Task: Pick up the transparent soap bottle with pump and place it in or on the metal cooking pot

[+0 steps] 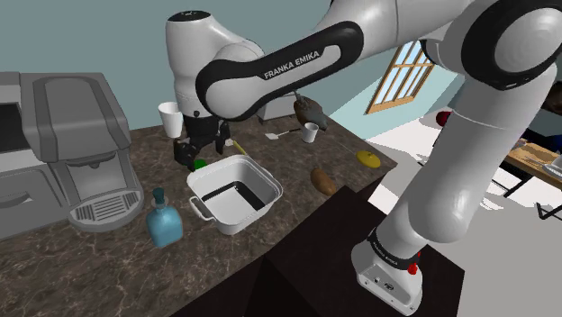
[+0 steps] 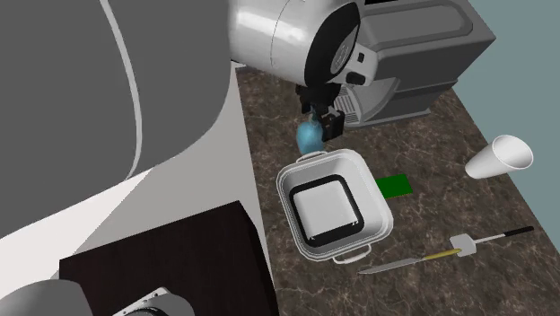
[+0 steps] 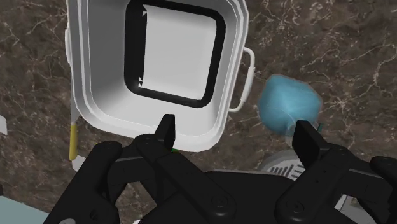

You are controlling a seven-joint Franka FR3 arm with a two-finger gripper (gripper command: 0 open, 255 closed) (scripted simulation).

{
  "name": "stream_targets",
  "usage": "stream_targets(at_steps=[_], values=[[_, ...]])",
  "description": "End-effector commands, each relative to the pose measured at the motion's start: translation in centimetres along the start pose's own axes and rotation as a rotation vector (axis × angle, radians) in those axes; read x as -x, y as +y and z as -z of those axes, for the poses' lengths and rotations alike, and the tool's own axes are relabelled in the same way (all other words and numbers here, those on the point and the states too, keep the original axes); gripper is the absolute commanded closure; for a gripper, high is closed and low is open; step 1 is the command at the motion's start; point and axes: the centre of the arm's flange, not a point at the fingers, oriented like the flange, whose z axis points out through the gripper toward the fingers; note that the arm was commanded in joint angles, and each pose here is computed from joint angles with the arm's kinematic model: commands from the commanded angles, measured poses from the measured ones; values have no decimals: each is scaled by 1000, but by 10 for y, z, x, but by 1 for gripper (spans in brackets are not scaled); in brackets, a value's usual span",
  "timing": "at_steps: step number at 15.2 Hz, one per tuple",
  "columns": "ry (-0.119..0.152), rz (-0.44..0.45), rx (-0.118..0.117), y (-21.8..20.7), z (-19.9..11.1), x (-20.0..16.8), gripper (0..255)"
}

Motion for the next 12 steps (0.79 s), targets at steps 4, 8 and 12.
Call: stream_targets(at_steps=[4,8,12], values=[[-7,-2,6,-48,-37,-33,0],[-13,-3,10,-85,-66,-58,0],[-17,-3,14,-114,-88,-78,0]])
